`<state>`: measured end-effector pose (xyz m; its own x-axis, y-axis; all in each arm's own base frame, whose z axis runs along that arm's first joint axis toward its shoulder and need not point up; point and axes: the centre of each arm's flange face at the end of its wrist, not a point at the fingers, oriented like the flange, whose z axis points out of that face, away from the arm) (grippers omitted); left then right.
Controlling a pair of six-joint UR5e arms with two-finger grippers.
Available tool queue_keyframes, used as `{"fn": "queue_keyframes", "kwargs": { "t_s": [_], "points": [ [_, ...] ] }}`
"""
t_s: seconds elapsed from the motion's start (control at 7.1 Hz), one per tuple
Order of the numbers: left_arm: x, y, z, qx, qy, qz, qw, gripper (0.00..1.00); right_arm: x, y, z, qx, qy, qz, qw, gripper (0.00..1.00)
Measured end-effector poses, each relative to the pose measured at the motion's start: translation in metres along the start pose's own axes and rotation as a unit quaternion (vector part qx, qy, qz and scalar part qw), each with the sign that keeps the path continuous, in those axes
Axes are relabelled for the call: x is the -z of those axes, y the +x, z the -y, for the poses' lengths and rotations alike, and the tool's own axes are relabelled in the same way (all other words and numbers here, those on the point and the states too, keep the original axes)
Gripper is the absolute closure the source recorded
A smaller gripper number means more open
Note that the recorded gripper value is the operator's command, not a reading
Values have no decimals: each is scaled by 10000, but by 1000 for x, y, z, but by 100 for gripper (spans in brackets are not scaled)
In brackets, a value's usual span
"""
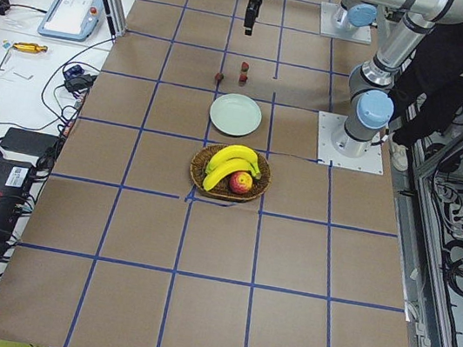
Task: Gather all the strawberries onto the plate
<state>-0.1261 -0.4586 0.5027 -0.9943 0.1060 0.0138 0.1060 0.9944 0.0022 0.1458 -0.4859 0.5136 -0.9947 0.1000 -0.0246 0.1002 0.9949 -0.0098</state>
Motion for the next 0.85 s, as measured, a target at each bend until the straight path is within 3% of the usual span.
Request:
{"fn": "queue_keyframes", "kwargs": {
  "t_s": [0.14, 0.56, 0.85],
  "points": [
    [0, 0, 0, 3, -2, 0, 10000, 0, 3, 3, 2, 6, 10, -96, 10000, 0],
    [0, 0, 1, -1, 0, 5, 10000, 0, -8, 2, 6, 80, 250, -100, 9996, 0],
    [0, 0, 1, -2, 0, 6, 10000, 0, -13, 4, 1, 104, 123, -189, 9997, 0]
  ]
}}
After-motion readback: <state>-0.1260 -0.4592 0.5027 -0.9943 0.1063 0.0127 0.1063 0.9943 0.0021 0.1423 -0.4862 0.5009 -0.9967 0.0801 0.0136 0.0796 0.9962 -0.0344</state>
